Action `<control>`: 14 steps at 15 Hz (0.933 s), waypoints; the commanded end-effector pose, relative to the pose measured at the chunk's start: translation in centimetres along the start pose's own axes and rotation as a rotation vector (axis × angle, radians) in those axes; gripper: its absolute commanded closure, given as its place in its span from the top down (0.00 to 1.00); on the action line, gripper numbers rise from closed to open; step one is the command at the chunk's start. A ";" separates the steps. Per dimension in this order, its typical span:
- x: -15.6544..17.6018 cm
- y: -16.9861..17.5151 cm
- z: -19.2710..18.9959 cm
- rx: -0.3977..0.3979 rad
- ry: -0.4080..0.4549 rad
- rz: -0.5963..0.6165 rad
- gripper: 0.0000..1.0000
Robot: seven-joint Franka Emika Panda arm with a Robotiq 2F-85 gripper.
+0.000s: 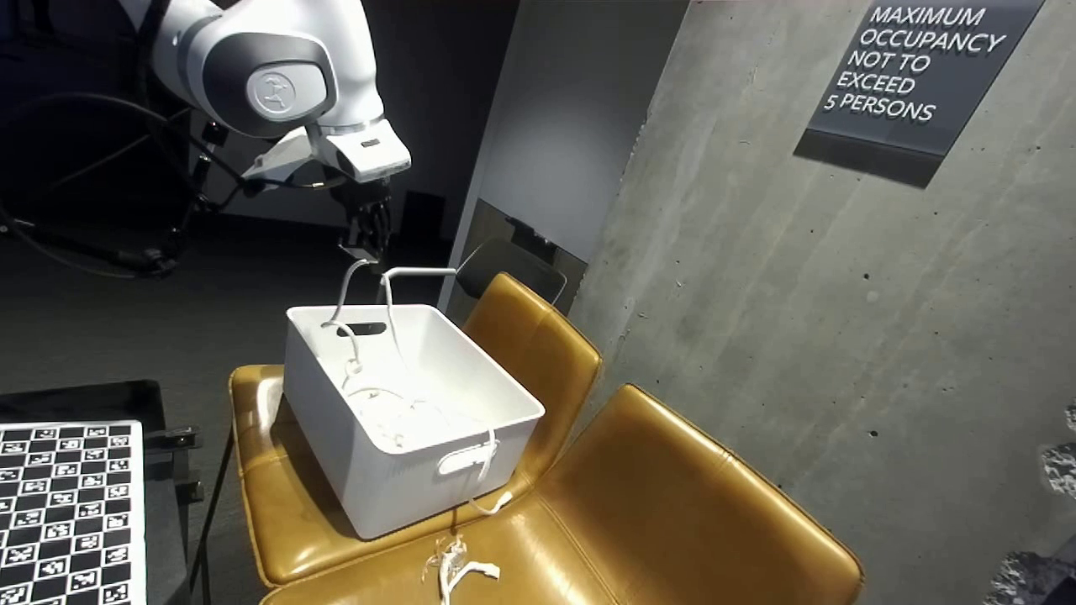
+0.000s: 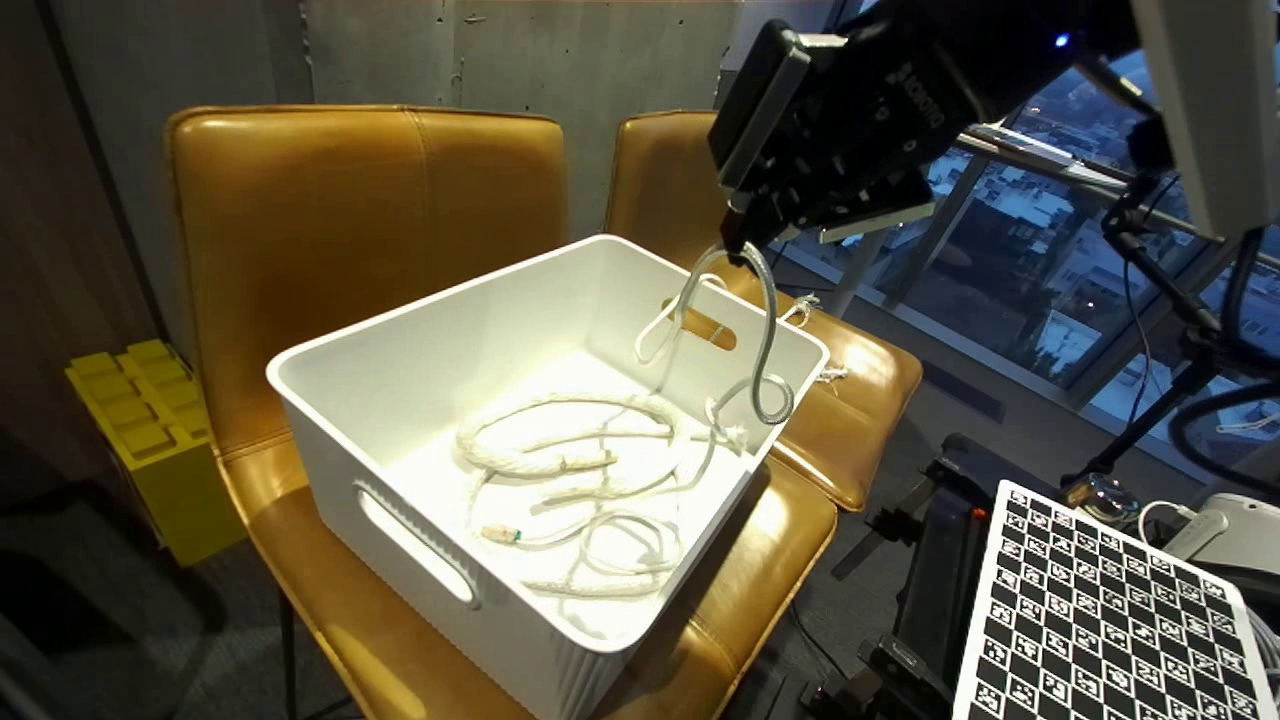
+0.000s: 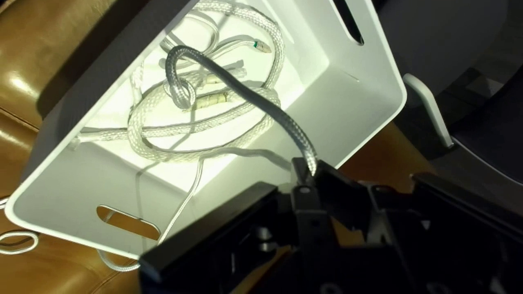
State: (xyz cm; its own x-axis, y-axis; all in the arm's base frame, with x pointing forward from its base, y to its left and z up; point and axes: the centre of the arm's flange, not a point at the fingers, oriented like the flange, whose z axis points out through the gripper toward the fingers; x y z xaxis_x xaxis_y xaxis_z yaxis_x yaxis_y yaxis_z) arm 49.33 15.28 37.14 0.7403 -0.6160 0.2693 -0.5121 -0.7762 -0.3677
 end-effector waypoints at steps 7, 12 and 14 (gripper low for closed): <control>2.0 1.6 0.7 0.035 0.038 -0.030 0.54; 6.4 5.7 0.8 0.027 0.058 0.011 0.90; 9.3 8.2 0.9 0.013 0.074 0.042 1.00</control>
State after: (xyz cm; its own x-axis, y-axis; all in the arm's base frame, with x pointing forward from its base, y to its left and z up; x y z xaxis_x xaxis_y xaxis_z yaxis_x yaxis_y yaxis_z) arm 51.25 8.31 36.21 0.7120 -0.6333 0.3033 -0.5205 -0.7659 -0.3775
